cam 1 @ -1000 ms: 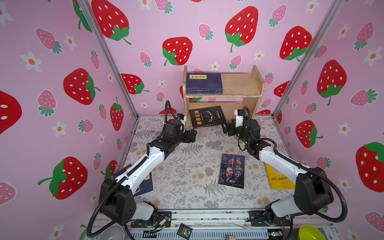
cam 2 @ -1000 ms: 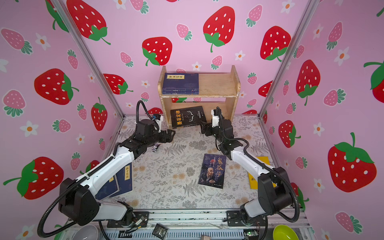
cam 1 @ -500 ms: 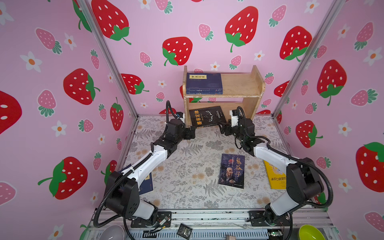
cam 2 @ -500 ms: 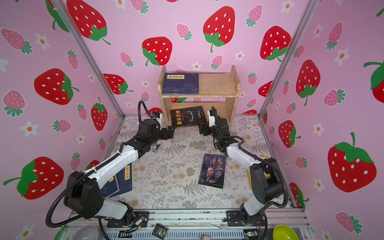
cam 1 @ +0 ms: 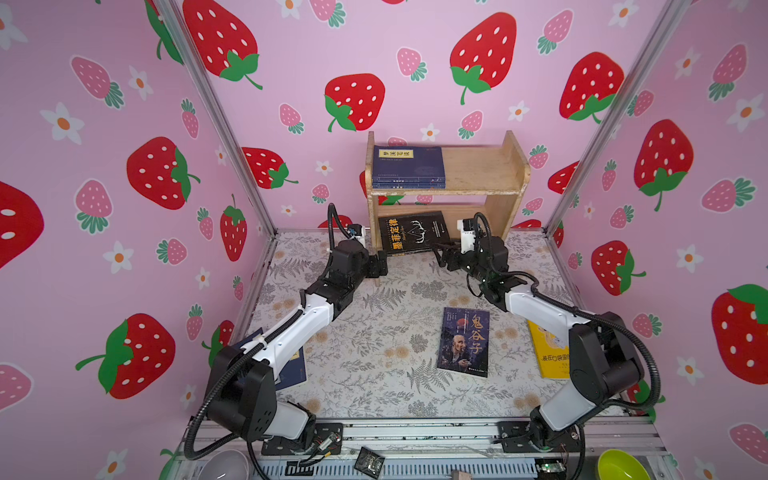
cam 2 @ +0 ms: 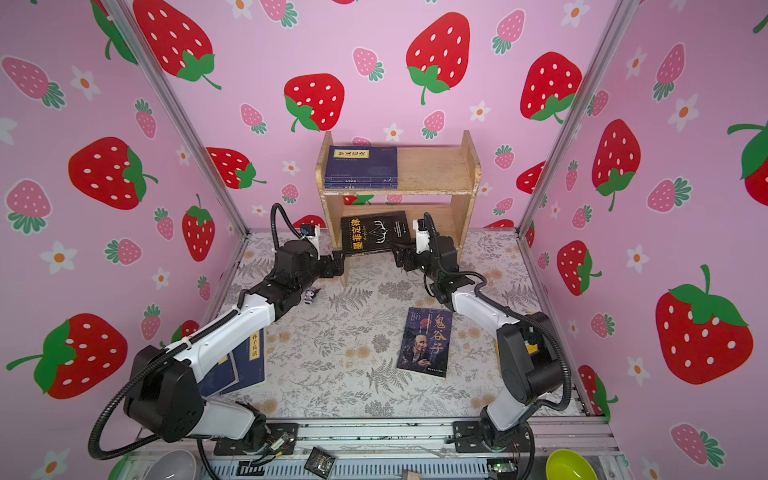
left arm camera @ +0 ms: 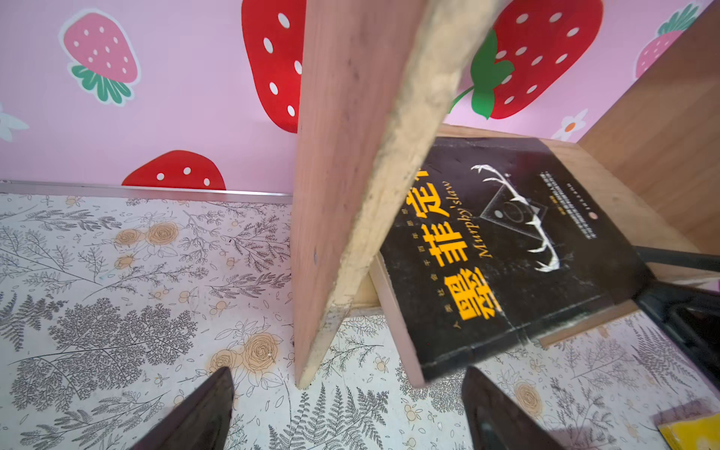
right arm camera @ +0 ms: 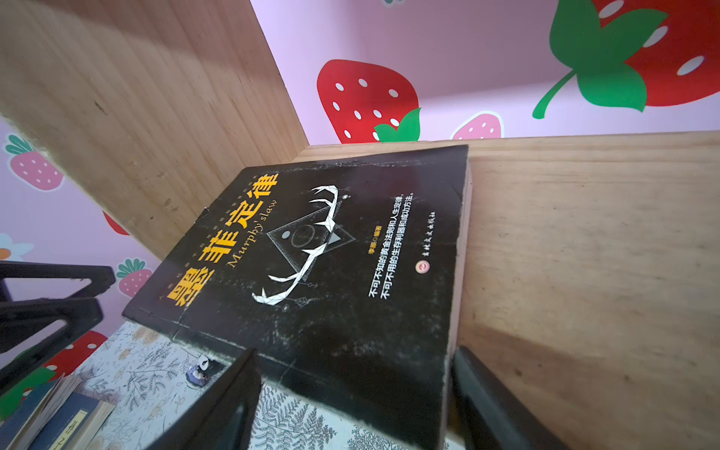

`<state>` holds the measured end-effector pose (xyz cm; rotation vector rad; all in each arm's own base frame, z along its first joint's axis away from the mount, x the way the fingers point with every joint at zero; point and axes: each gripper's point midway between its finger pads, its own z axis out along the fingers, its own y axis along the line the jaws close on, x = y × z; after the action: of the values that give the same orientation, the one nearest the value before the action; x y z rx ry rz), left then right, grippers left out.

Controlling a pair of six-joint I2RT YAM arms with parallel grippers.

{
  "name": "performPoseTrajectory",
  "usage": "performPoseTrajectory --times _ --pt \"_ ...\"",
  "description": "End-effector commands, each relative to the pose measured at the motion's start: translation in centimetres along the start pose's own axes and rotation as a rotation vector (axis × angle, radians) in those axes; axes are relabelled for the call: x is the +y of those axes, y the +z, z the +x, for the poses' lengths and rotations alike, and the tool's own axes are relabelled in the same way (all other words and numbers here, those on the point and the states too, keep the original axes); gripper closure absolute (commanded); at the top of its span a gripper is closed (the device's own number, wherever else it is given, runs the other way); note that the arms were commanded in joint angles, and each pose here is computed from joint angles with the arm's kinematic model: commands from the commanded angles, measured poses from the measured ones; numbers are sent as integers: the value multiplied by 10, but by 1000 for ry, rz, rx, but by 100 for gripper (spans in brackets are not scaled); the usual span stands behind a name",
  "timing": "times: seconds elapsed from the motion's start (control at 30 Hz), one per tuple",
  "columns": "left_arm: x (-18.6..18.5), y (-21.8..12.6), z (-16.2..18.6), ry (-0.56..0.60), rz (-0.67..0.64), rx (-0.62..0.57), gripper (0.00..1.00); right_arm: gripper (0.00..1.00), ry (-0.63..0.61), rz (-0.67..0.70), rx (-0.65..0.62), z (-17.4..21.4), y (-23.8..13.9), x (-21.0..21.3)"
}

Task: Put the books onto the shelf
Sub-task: 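Push the black book deeper into the lower shelf with both grippers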

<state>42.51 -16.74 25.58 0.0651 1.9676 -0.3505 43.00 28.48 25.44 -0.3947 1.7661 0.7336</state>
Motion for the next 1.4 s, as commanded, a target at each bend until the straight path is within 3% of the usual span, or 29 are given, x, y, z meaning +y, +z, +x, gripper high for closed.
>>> performPoseTrajectory --times 0.0,0.3,0.5,0.8,0.93,1.37 --pt "-18 -15 -8 26 103 -12 7 23 0 -17 9 2 8 4" --pt "-26 4 14 123 136 122 8 24 15 -22 0 -1 7 5" --pt "-13 26 5 155 42 94 11 25 44 -36 -7 -2 5 8" --pt "1 46 -15 96 -38 6 21 26 69 -53 3 5 6 13" --pt "4 50 -18 80 -54 -17 29 26 82 -69 -1 7 8 18" --pt "16 48 -20 21 -90 -48 37 28 95 -95 -8 7 31 23"
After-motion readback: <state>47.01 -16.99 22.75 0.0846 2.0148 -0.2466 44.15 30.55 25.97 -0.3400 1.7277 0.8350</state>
